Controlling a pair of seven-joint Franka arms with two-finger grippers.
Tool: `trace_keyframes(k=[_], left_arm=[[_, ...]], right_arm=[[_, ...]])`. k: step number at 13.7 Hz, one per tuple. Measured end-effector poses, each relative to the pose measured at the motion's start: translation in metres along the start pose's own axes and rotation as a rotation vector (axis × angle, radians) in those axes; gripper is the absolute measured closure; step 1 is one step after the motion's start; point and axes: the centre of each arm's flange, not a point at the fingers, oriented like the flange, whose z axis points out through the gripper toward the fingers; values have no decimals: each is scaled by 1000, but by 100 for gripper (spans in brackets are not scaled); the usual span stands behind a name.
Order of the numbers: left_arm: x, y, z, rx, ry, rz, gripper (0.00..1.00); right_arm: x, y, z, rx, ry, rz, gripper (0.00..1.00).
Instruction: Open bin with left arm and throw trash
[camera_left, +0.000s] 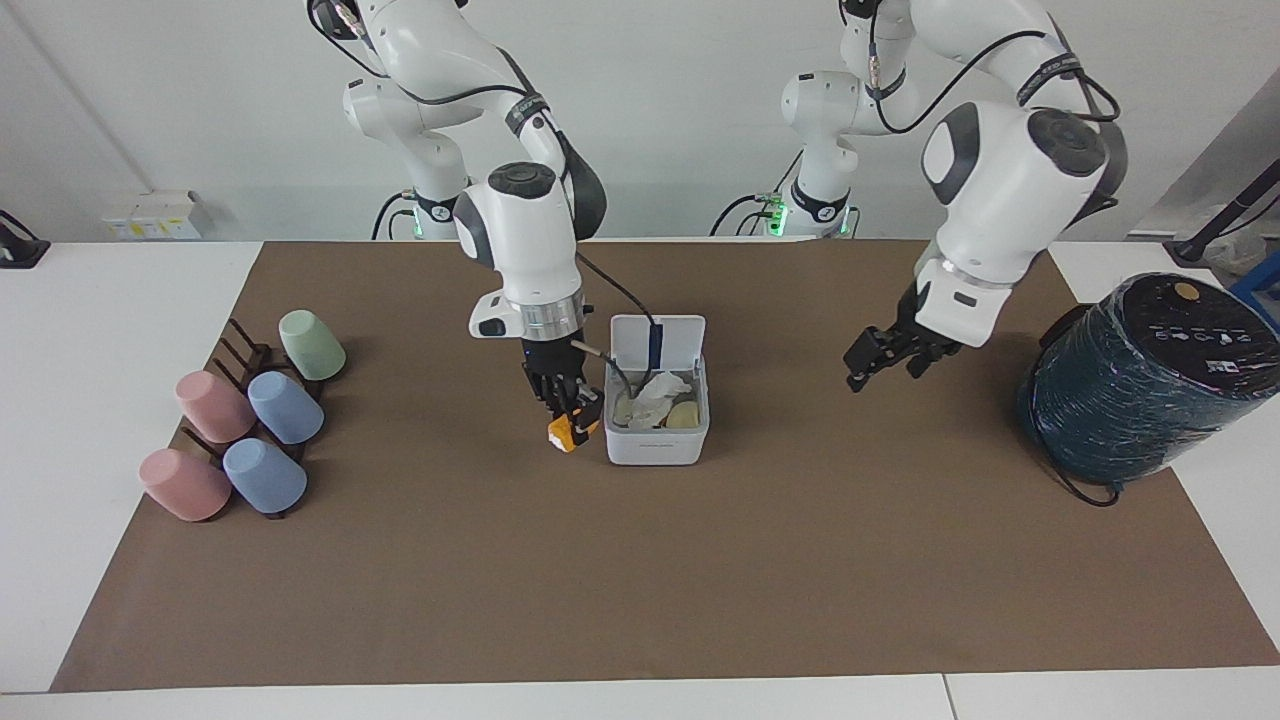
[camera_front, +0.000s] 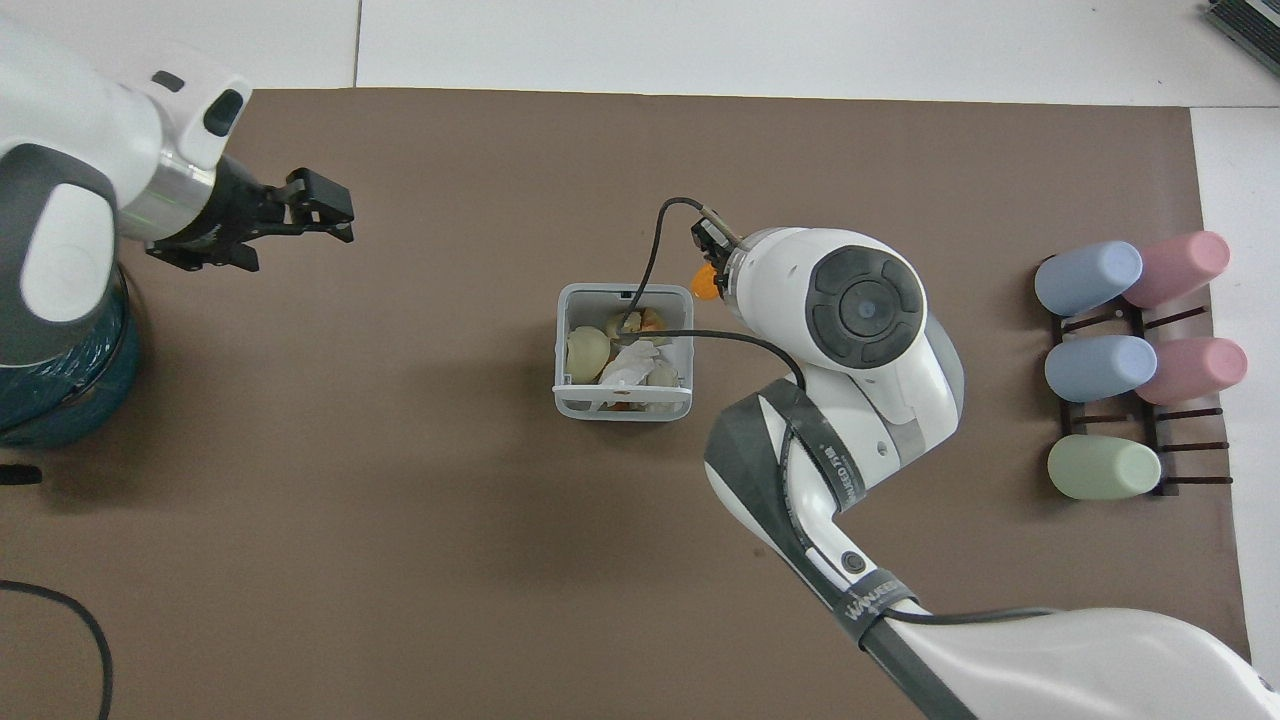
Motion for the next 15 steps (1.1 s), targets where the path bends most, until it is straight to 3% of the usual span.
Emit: trace_keyframes(k=[3, 7, 8, 12, 15], left_arm=[[-21, -53, -63, 27, -18, 110, 0], [-58, -62, -106, 107, -38, 183, 0], [-60, -62, -105, 110, -42, 191, 0], [-57, -66, -84, 139, -44, 206, 0], [-57, -67, -77, 141, -29, 212, 0]], right_arm=[[-35, -10, -5, 6, -32, 39, 63], [-55, -12, -5, -4, -76, 45, 63], [-61, -12, -5, -15, -85, 41, 57], [-70, -12, -6, -26, -104, 38, 13], [-66, -14, -10, -17, -100, 40, 1]])
